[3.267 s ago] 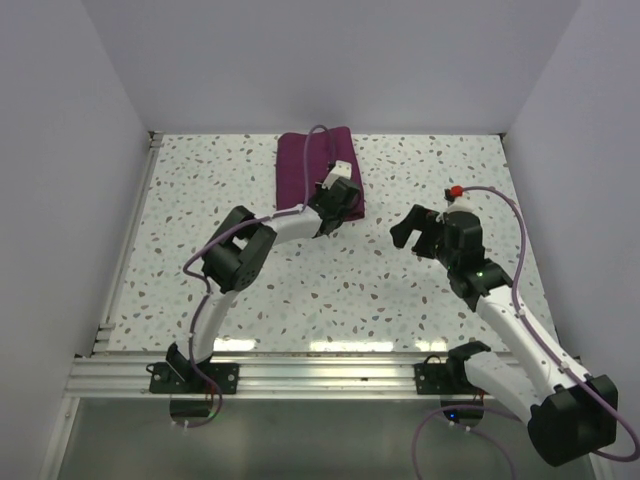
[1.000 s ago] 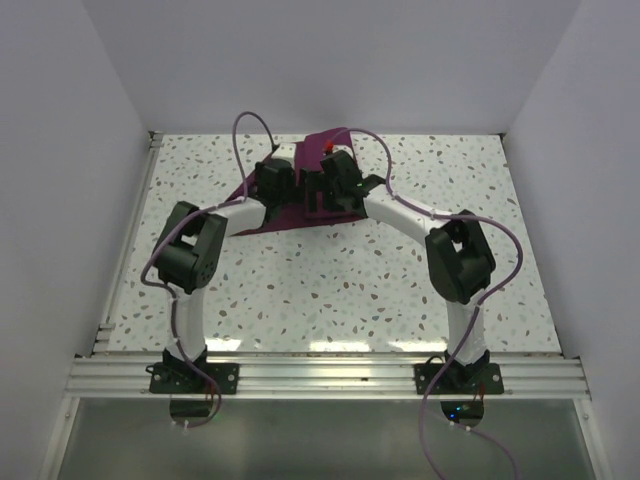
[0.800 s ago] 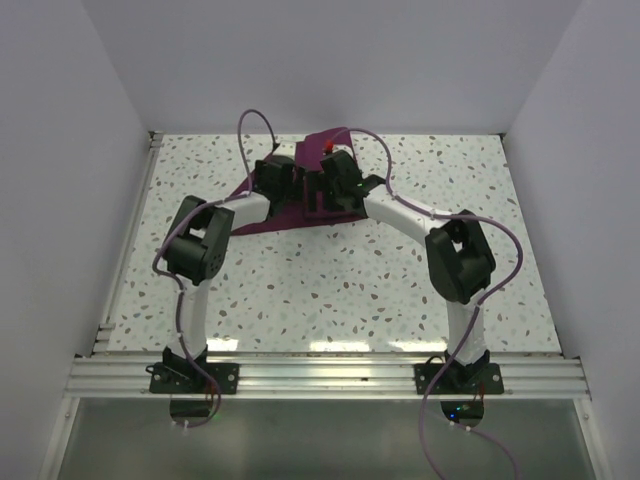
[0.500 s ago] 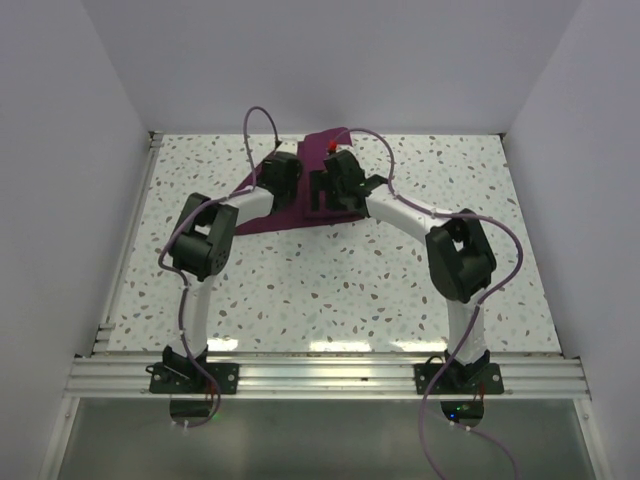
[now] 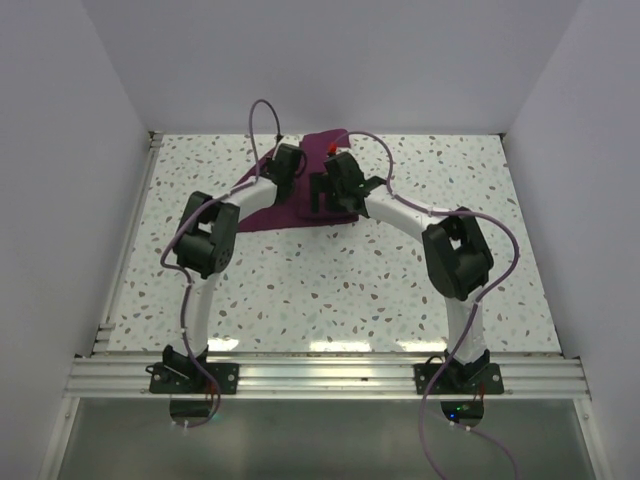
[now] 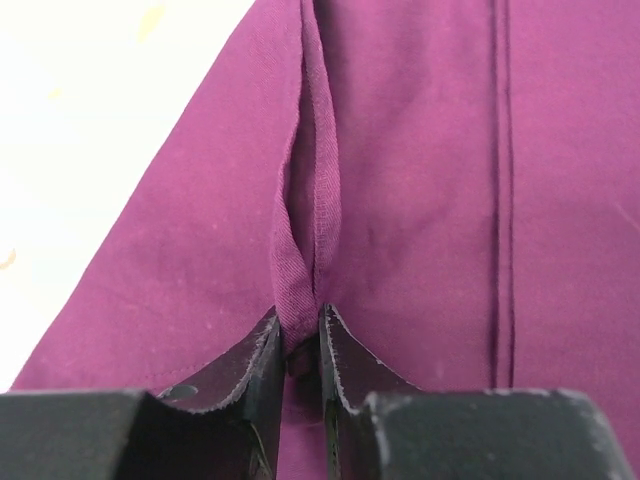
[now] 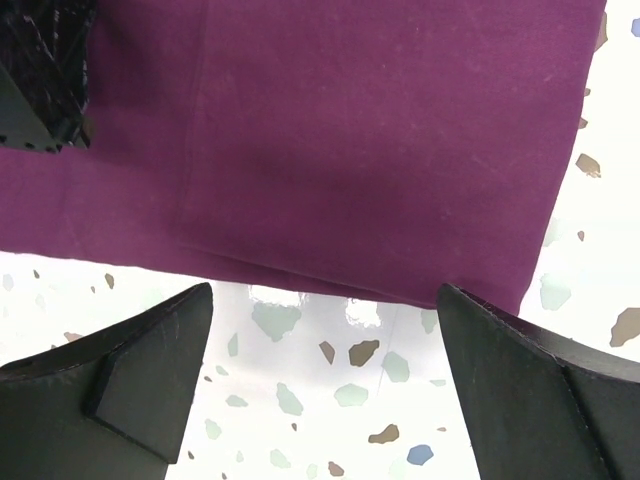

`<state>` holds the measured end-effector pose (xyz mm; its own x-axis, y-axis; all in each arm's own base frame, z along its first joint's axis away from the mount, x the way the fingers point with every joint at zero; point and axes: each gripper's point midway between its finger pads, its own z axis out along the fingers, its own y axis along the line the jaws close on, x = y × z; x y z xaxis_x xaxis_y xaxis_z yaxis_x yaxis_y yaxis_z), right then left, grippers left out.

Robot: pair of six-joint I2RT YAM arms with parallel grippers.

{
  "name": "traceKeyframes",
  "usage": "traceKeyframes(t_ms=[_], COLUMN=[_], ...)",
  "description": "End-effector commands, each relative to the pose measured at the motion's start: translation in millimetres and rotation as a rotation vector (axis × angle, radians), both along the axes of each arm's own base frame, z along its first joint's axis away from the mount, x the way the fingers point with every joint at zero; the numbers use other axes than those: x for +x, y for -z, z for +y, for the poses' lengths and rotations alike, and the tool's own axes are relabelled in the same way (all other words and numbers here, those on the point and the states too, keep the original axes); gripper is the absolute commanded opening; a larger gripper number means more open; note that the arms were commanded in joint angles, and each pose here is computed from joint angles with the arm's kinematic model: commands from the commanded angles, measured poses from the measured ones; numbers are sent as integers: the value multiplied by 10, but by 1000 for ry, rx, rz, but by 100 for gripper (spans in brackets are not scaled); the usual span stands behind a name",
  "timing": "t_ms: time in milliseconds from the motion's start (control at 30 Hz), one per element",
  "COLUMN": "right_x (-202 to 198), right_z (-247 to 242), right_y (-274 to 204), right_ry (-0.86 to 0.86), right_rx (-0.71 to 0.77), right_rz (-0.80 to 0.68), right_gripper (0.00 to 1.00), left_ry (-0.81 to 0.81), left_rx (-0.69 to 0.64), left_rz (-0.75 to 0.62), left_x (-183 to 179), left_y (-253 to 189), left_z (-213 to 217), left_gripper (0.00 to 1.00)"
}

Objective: Open and lay out the surgical kit
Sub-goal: Open the surgical kit at the center of the board.

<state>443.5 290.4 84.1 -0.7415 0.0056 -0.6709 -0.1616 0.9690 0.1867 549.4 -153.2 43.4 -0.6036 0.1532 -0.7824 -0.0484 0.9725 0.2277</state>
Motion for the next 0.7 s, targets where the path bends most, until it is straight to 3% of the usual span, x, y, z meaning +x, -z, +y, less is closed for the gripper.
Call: traceKeyframes(t_ms=[0,167,333,367,400,500,533,567,600,633,667], right_x=[64,101,136,138,144,161,179,197,213,254,267], right_z=[46,72,137,149,146,200,219,232,240,260,285], right_y=[13,-7,-32,-32,-26,-58,-85,-102,-113,-177,-179], right_ry=[0,-7,-21,-24,-23,-36,-38,-37,-38,-37,-43], right_rx=[17,18,32,34,34,48,54,58,62,70,71], right_rz=[-17,-19,-20,-18,-17,-17,-22,-27,-29,-46,-49], right_gripper=[98,98,98,98,98,98,98,98,98,98,98], left_ry=[-60,-93,-135,-162,-185,-259,-353,-343,-360,-384,-365], left_rx=[31,11,3,15,21,-91,-177,-243,-267,-249,-271], left_rz=[-35,-86,-96,-111,-114,-60,-9,30,17,71,-28], left_x=[160,369,564,615,649,810,817,807,780,557,654], left_y=[-377,-805,-869,-903,-875,-606,-302,-286,-372,-124,-300], left_z=[194,421,834,942,1052,1466,1750,1760,1814,1852,1827], left_gripper=[22,25,37,43,63,99,100,100,100,100,100])
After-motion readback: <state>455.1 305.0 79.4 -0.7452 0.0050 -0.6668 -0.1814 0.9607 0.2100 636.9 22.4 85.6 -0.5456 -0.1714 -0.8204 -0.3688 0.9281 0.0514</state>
